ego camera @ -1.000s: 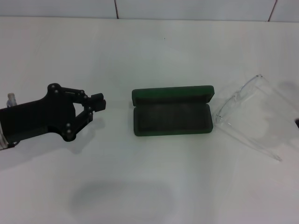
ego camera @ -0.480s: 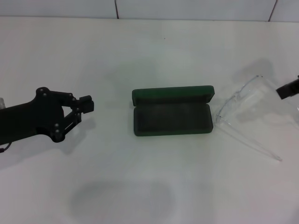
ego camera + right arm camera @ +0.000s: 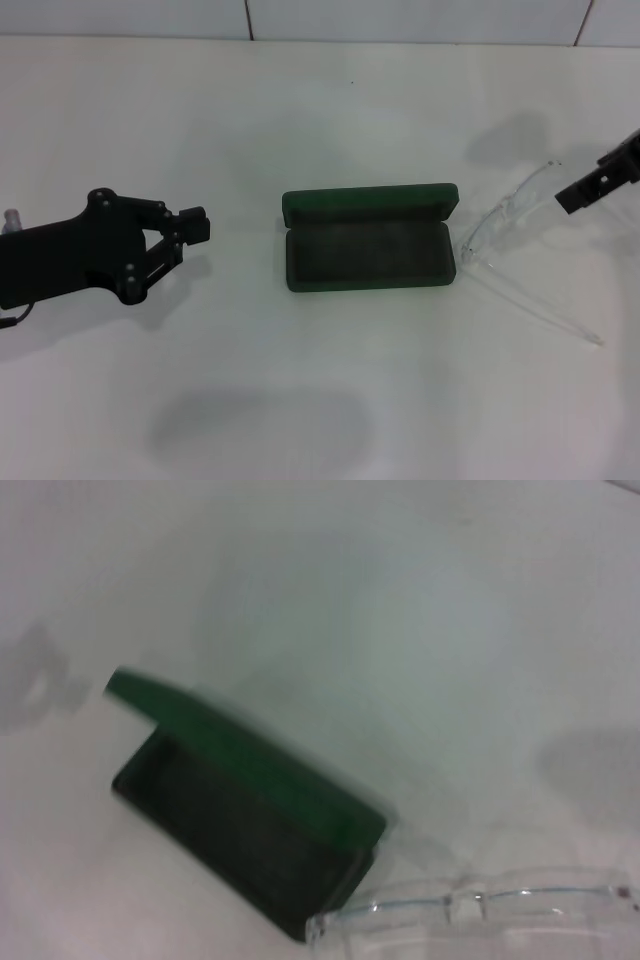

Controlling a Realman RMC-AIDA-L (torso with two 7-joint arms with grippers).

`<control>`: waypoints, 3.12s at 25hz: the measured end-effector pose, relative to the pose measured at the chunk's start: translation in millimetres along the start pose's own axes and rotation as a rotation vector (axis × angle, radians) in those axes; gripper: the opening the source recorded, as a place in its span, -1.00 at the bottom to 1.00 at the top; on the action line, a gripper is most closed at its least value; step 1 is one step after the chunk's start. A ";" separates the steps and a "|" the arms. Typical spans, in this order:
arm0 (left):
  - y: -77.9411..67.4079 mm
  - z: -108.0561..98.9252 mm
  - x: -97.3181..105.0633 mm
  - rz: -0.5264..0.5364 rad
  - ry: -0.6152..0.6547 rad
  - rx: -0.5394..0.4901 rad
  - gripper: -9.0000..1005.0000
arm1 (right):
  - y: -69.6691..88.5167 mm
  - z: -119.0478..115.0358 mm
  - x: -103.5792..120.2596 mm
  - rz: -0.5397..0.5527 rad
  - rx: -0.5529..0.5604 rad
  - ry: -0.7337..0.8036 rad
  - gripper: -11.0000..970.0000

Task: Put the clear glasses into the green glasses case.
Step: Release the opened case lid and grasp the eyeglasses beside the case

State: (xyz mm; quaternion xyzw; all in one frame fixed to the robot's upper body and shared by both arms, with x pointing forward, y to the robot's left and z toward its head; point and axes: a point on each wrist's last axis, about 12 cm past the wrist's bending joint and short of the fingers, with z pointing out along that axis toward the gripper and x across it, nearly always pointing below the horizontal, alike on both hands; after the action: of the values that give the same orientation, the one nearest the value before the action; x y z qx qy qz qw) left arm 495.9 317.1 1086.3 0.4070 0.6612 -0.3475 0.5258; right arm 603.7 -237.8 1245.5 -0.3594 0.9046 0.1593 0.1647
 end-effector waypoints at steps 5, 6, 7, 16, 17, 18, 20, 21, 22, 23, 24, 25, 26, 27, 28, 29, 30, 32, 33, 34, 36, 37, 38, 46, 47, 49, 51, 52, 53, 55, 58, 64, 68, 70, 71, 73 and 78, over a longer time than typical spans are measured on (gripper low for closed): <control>5.9 1.8 -4.9 -0.051 0.009 -0.005 -0.85 | 12.4 0.4 -6.3 -0.227 0.038 0.081 0.63; 7.5 2.1 -6.2 -0.059 0.016 -0.008 -0.85 | 14.4 1.5 -6.5 -0.272 0.039 0.105 0.63; 9.6 2.5 -8.1 -0.068 0.024 -0.014 -0.84 | 16.4 2.9 -6.4 -0.321 0.037 0.128 0.62; 13.0 1.5 -8.0 -0.097 0.031 -0.063 -0.86 | 19.8 -0.8 -14.9 -0.862 0.112 0.103 0.59; 13.0 1.4 -7.9 -0.099 0.029 -0.064 -0.86 | 19.5 -1.6 -16.9 -0.915 0.130 0.104 0.59; 12.9 1.5 -8.0 -0.099 0.027 -0.065 -0.86 | 19.6 -1.6 -18.4 -0.964 0.141 0.111 0.59; 12.0 2.3 -8.3 -0.099 0.009 -0.071 -0.86 | 19.4 0.3 -20.8 -1.067 0.173 0.163 0.56; 11.3 2.2 -8.5 -0.099 -0.005 -0.077 -0.86 | 19.6 2.8 -21.7 -1.119 0.186 0.188 0.53; 10.5 2.4 -8.7 -0.096 -0.021 -0.084 -0.86 | 19.6 2.8 -21.7 -1.119 0.186 0.188 0.50; 9.1 2.6 -8.5 -0.093 -0.043 -0.093 -0.86 | 19.5 5.3 -22.4 -1.170 0.193 0.208 0.47; 8.6 2.8 -8.6 -0.090 -0.056 -0.099 -0.86 | 20.2 9.4 -22.4 -1.251 0.182 0.225 0.46; 7.8 3.3 -8.2 -0.088 -0.077 -0.107 -0.86 | 20.1 11.7 -22.2 -1.293 0.168 0.231 0.44; 7.2 3.7 -7.8 -0.090 -0.090 -0.112 -0.86 | 19.8 14.6 -22.8 -1.325 0.153 0.238 0.43; 6.9 4.2 -7.3 -0.097 -0.109 -0.118 -0.86 | 19.7 16.3 -23.5 -1.341 0.145 0.242 0.41; 6.6 4.4 -6.8 -0.103 -0.120 -0.121 -0.86 | 19.3 19.3 -25.4 -1.363 0.130 0.254 0.40; 6.5 4.4 -6.5 -0.108 -0.130 -0.126 -0.86 | 18.9 22.1 -27.1 -1.377 0.117 0.264 0.38; 6.2 4.3 -5.8 -0.112 -0.138 -0.131 -0.86 | 18.5 23.8 -28.6 -1.393 0.110 0.271 0.37; 5.2 4.4 -4.2 -0.116 -0.151 -0.138 -0.86 | 18.0 28.9 -30.6 -1.434 0.102 0.267 0.34; 4.5 4.7 -3.2 -0.116 -0.163 -0.144 -0.86 | 17.9 31.8 -31.3 -1.453 0.102 0.261 0.32; 3.5 5.0 -1.7 -0.118 -0.172 -0.147 -0.86 | 17.8 35.5 -32.3 -1.474 0.101 0.255 0.31; 2.3 5.4 0.1 -0.119 -0.185 -0.153 -0.86 | 17.7 42.6 -33.1 -1.496 0.088 0.246 0.27; 2.2 5.5 0.3 -0.118 -0.189 -0.155 -0.86 | 17.5 44.9 -33.2 -1.500 0.081 0.242 0.26; 2.1 5.6 0.4 -0.118 -0.192 -0.157 -0.86 | 17.1 48.3 -33.1 -1.503 0.071 0.235 0.24; 2.0 6.1 0.7 -0.106 -0.195 -0.158 -0.86 | 15.6 68.1 -40.3 -1.518 0.034 0.195 0.24; 2.0 6.2 0.7 -0.104 -0.195 -0.159 -0.86 | 15.7 70.3 -42.0 -1.520 0.032 0.191 0.24; 1.9 6.4 1.0 -0.102 -0.195 -0.159 -0.86 | 15.8 74.9 -44.1 -1.523 0.021 0.185 0.23; 1.6 6.5 1.5 -0.104 -0.196 -0.159 -0.86 | 15.4 78.1 -44.8 -1.526 0.018 0.181 0.23; 1.0 6.8 2.2 -0.109 -0.197 -0.159 -0.86 | 14.5 81.1 -44.3 -1.527 0.016 0.181 0.23; 0.4 7.2 3.0 -0.112 -0.197 -0.159 -0.86 | 14.3 82.1 -43.9 -1.527 0.014 0.182 0.23; -0.3 7.6 4.1 -0.116 -0.198 -0.158 -0.86 | 13.7 84.9 -42.4 -1.523 0.006 0.185 0.23; -1.0 7.9 5.1 -0.117 -0.199 -0.158 -0.86 | 12.4 88.3 -40.1 -1.516 -0.002 0.194 0.23; -3.6 9.8 9.2 -0.110 -0.200 -0.159 -0.86 | 11.0 91.6 -41.7 -1.513 0.009 0.192 0.23; -3.3 10.3 10.1 -0.106 -0.198 -0.165 -0.86 | 8.3 96.0 -44.7 -1.503 0.012 0.194 0.22; -3.3 9.9 10.6 -0.106 -0.196 -0.168 -0.86 | 7.2 97.7 -46.1 -1.498 0.016 0.190 0.20; -3.4 9.7 10.8 -0.106 -0.196 -0.169 -0.86 | 6.7 98.8 -46.1 -1.496 0.018 0.189 0.20; -3.5 9.6 11.0 -0.107 -0.196 -0.169 -0.86 | 5.6 100.6 -45.3 -1.492 0.020 0.191 0.18; -4.2 10.0 12.0 -0.112 -0.197 -0.169 -0.86 | 3.7 106.2 -43.4 -1.485 0.019 0.193 0.16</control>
State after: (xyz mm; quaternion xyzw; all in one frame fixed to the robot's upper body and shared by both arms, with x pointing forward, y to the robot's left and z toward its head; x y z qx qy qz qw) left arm 494.8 308.6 1072.7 0.2878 0.6550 -0.3575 0.6003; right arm 650.4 -166.1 1169.0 -0.8864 0.4359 -0.0337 0.1520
